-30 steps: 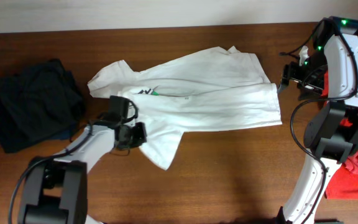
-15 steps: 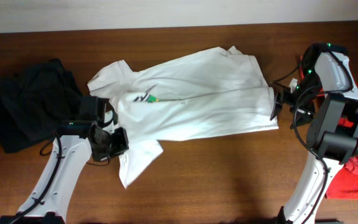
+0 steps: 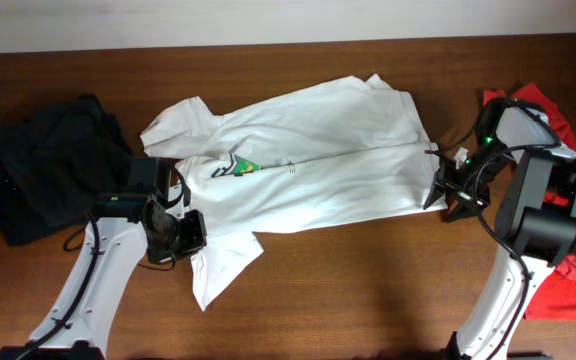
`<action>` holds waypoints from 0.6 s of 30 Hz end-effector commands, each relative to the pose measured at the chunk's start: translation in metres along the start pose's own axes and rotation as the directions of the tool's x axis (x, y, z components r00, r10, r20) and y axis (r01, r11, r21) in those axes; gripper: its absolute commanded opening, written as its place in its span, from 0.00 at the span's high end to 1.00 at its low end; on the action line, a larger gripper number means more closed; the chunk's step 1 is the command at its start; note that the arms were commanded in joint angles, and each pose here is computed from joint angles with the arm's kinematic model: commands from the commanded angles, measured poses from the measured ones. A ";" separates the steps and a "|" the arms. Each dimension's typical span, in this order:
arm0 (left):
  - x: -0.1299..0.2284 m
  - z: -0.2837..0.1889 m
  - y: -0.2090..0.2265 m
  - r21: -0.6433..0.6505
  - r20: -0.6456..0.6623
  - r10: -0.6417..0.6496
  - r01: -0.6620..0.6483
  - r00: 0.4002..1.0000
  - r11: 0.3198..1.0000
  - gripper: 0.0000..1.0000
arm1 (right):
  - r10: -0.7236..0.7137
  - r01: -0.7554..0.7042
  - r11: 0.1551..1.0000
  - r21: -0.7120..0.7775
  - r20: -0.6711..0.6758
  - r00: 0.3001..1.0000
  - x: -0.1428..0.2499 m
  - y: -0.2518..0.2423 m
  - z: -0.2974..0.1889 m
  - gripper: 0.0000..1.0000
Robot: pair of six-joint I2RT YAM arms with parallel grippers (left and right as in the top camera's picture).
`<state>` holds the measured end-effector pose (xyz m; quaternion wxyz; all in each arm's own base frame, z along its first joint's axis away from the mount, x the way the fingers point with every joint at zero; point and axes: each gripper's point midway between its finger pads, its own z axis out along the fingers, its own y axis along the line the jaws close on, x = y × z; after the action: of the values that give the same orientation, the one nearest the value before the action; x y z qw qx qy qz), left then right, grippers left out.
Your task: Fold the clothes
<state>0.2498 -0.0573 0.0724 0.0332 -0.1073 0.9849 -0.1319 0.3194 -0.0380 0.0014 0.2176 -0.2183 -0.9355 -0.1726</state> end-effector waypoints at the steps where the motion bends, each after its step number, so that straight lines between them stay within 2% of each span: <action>1: -0.002 -0.002 0.002 -0.008 0.012 0.015 -0.015 1.000 1.000 1.00 | -0.016 0.016 1.000 -0.018 0.029 0.999 -0.010 0.001 0.010 0.53; 12: -0.004 -0.002 0.001 -0.005 0.019 0.017 -0.017 1.000 1.000 1.00 | -0.028 0.031 0.999 -0.025 0.104 0.994 -0.029 0.004 0.008 0.60; 15: -0.004 -0.002 0.001 -0.006 0.019 0.017 -0.017 1.000 1.000 1.00 | -0.032 0.035 0.999 -0.026 0.117 0.993 -0.032 0.004 0.008 0.70; 17: -0.004 -0.002 0.001 -0.005 0.019 0.017 -0.017 1.000 1.000 0.99 | -0.035 0.039 0.999 -0.026 0.127 0.991 -0.034 0.005 0.008 0.85; 18: -0.004 -0.002 0.001 -0.005 0.019 0.017 -0.017 1.000 1.000 0.99 | -0.036 0.040 0.999 -0.026 0.129 0.991 -0.035 0.005 0.008 0.87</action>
<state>0.2518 -0.0575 0.0726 0.0373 -0.1068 0.9847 -0.1328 0.3470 -0.0384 -0.0017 0.1506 -0.2237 -0.9440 -0.1902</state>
